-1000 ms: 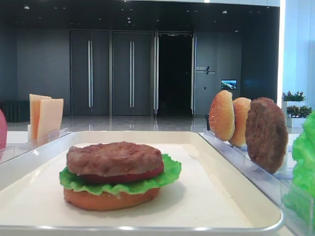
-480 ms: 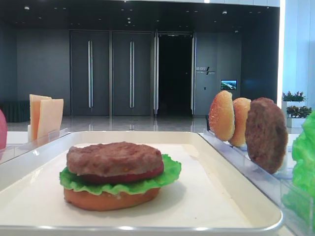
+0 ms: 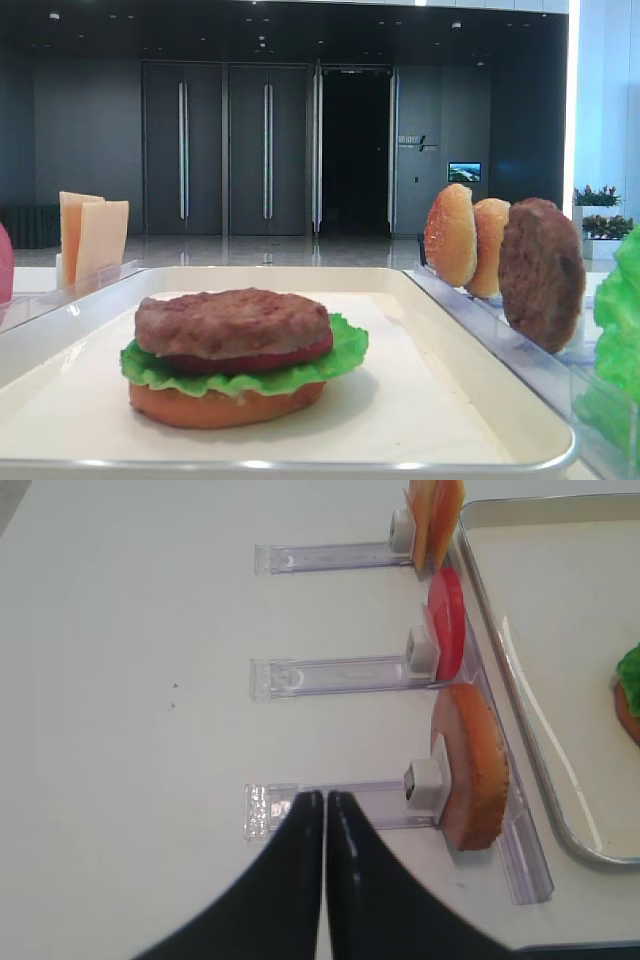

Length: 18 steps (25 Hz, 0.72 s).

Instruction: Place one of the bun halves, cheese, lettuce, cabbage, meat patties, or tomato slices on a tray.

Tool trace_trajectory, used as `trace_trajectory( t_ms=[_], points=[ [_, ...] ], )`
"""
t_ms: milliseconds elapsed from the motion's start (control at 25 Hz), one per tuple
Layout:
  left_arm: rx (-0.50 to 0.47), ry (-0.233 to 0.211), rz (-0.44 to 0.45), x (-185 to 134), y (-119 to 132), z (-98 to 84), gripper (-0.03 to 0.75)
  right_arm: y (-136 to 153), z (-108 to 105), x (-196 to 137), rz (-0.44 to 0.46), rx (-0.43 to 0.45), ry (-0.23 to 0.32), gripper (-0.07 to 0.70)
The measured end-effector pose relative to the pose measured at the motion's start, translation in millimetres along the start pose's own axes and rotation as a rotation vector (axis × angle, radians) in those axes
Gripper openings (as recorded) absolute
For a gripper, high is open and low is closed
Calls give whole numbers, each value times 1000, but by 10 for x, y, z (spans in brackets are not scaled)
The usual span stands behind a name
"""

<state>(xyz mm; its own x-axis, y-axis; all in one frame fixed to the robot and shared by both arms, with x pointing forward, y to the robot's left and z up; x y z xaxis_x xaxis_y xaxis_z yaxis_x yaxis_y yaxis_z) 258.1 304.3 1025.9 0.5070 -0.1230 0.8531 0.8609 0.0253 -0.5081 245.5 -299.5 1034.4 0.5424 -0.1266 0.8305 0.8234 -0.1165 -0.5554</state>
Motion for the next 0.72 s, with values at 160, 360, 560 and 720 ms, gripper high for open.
trace_trajectory(
  t_ms=[160, 360, 560, 720],
  points=[
    [0, 0, 0, 0, 0, 0, 0, 7, 0, -7, 2, 4, -3, 426],
    [0, 0, 0, 0, 0, 0, 0, 14, 1, -12, 5, 19, -14, 426],
    [0, 0, 0, 0, 0, 0, 0, 14, 1, -10, 3, 20, -14, 426],
    [0, -12, 0, 0, 0, 0, 0, 16, 2, -6, 0, 21, -16, 426]
  ],
)
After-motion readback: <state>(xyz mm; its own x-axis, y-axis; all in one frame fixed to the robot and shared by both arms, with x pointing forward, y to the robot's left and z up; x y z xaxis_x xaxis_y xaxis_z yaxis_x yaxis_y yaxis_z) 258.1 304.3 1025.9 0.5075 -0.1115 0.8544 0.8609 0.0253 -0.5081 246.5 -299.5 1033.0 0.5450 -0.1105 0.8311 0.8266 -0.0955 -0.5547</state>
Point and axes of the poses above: a point on each arm's last joint axis where the gripper is mounted, y pointing out along that axis toward the gripper, z along the wrist's bending axis when the last joint is at zero, x = y × z, the point moved 3 cm from there along y, pointing out along that axis toward the gripper, and after that the axes turned 5 degrees about y, right-handed, at the moved point
